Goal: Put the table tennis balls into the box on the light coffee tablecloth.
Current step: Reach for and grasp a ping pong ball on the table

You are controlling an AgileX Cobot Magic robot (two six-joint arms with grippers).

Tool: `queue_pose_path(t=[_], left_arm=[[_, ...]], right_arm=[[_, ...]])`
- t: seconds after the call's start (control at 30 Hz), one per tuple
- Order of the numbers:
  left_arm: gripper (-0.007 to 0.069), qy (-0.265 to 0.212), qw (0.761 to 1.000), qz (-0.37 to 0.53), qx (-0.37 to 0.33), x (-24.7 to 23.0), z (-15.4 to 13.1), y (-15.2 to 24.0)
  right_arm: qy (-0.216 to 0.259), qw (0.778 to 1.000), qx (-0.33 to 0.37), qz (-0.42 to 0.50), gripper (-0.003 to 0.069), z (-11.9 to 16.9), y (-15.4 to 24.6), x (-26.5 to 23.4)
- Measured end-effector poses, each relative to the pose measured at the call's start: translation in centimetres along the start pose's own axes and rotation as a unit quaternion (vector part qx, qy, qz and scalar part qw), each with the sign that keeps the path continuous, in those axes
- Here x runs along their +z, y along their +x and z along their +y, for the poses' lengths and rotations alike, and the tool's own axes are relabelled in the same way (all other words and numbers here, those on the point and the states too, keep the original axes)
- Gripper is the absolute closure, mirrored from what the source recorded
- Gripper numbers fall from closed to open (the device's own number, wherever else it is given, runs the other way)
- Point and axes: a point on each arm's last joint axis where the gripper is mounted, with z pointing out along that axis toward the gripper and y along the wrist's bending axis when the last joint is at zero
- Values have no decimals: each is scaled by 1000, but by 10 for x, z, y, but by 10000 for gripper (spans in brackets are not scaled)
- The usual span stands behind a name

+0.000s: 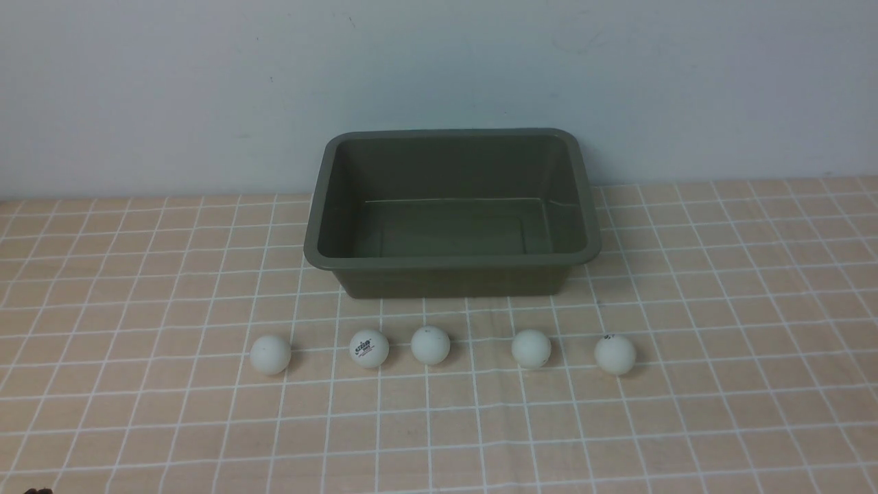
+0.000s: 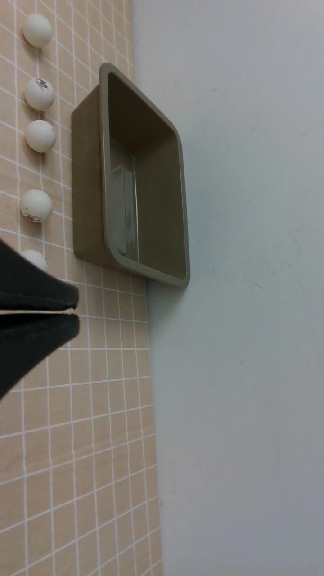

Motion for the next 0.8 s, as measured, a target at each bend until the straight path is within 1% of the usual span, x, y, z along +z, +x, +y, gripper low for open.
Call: queue_pose_path(t=[0.6,0.67,0.8], left_arm=[[663,1,1000,-1,-2,0,0,0],[663,5,1000,-7,-19,0,-1,-1],[663,32,990,-47,-128,0,-5,-9]], right_arm=[[0,1000,0,2,658,0,0,0],[0,1000,0,2,658,0,0,0],[-1,1000,1,2,658,0,0,0]])
